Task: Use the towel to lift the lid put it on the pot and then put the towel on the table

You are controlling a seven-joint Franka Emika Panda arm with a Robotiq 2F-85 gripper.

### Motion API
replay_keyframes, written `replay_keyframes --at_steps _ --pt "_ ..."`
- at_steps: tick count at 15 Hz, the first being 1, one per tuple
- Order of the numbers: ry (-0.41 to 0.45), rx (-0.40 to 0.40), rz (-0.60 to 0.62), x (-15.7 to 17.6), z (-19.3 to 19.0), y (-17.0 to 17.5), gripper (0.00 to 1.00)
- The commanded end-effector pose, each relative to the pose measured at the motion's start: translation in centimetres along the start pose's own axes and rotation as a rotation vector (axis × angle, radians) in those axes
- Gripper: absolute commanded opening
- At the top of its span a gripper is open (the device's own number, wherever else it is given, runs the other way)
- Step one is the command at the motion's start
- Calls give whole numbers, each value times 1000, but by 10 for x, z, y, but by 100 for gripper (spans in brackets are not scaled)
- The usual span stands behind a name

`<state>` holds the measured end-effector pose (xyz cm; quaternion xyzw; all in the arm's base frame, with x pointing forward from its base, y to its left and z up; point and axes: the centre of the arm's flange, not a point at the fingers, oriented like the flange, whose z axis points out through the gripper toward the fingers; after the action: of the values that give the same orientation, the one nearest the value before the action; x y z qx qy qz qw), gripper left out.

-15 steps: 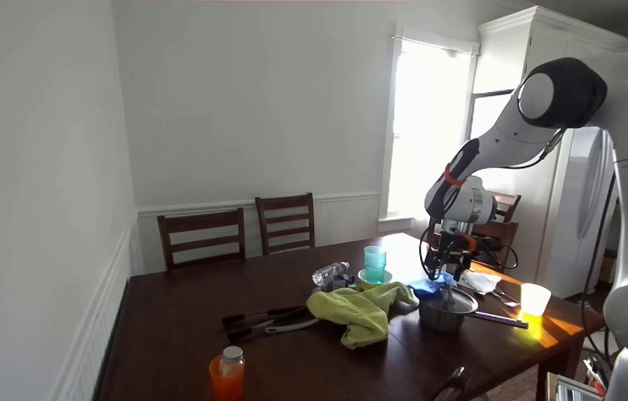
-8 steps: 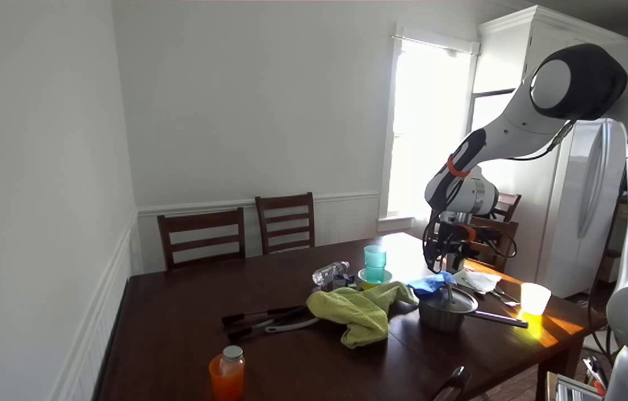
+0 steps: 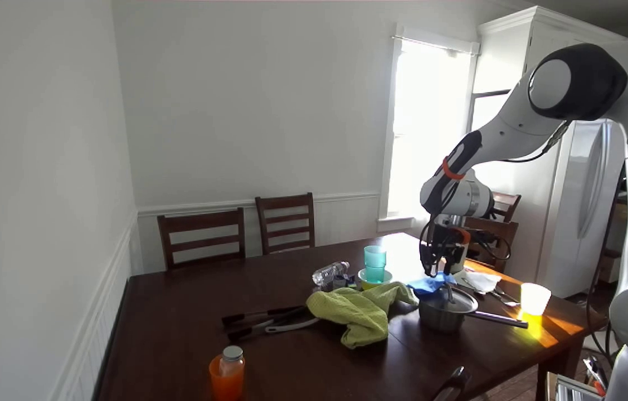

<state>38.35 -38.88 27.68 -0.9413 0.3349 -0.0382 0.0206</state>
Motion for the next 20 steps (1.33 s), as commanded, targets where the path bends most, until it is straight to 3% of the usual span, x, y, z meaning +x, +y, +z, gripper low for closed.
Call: replay_keyframes --at_steps 1,7,20 --pt "-1 -6 12 -5 6 -2 43" --pt "-6 -3 11 -6 8 -1 2" --pt "43 18 -1 -5 -12 3 0"
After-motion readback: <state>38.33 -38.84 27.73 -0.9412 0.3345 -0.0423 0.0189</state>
